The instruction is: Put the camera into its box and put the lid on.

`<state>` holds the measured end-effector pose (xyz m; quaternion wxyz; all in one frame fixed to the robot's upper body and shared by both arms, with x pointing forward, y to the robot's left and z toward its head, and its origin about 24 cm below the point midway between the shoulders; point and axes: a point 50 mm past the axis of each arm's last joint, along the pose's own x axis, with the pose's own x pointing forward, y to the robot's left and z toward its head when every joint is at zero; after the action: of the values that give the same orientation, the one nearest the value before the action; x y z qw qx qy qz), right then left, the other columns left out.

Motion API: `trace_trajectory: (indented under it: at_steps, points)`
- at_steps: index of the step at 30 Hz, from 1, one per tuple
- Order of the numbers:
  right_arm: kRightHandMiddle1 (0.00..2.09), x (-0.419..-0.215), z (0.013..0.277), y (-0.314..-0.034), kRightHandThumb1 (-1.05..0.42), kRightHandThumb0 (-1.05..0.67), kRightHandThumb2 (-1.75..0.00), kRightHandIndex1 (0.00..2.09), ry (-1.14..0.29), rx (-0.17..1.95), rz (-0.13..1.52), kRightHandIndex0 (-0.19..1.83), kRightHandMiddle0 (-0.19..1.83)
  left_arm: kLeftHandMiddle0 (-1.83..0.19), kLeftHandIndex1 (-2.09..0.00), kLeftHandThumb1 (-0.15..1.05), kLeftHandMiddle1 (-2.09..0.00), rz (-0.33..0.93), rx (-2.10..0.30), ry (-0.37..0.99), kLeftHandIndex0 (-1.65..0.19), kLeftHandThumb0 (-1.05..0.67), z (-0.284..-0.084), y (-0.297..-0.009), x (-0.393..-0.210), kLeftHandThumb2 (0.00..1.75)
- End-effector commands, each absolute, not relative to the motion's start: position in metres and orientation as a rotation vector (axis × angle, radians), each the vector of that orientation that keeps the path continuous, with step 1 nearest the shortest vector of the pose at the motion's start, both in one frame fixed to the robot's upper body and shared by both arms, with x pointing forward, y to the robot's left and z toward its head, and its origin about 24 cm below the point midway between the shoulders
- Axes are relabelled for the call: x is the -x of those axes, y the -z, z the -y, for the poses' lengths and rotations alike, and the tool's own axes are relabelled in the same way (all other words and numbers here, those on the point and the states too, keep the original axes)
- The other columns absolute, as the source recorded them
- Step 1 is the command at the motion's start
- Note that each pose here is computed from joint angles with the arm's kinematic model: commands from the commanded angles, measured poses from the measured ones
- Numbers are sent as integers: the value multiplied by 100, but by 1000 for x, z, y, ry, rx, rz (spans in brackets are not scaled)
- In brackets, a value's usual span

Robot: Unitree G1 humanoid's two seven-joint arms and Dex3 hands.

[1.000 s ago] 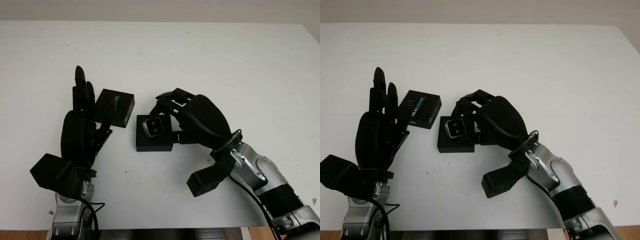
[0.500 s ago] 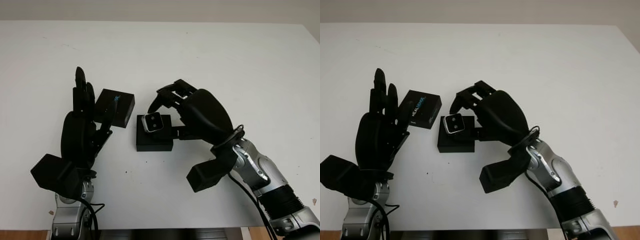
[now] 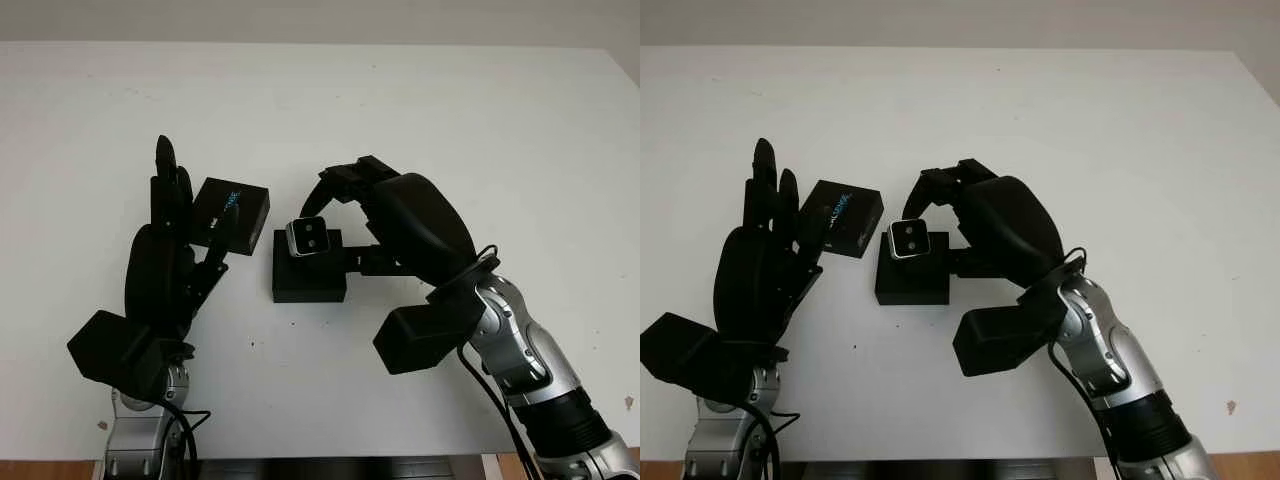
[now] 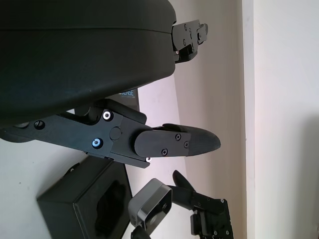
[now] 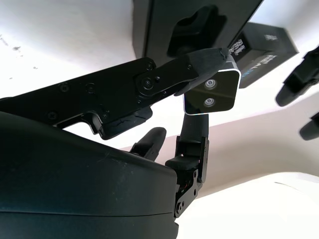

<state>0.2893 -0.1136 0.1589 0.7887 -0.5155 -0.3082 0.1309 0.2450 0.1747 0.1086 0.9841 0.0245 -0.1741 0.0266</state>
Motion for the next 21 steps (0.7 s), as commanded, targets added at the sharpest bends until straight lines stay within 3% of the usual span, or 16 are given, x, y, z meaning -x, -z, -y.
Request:
trace_trajectory:
  at_steps: [1, 21]
  points:
    - [162, -286, 112, -167, -105, -46, -9, 46, -267, 1124, 678, 40, 44, 18, -5, 105, -5, 354, -38, -48, 19, -53, -172, -110, -242, 36]
    - [171, -274, 94, -188, -105, -47, -14, 37, -275, 1310, 545, 53, 46, 18, -5, 105, -5, 353, 0, -38, 19, -51, -162, -109, -246, 37]
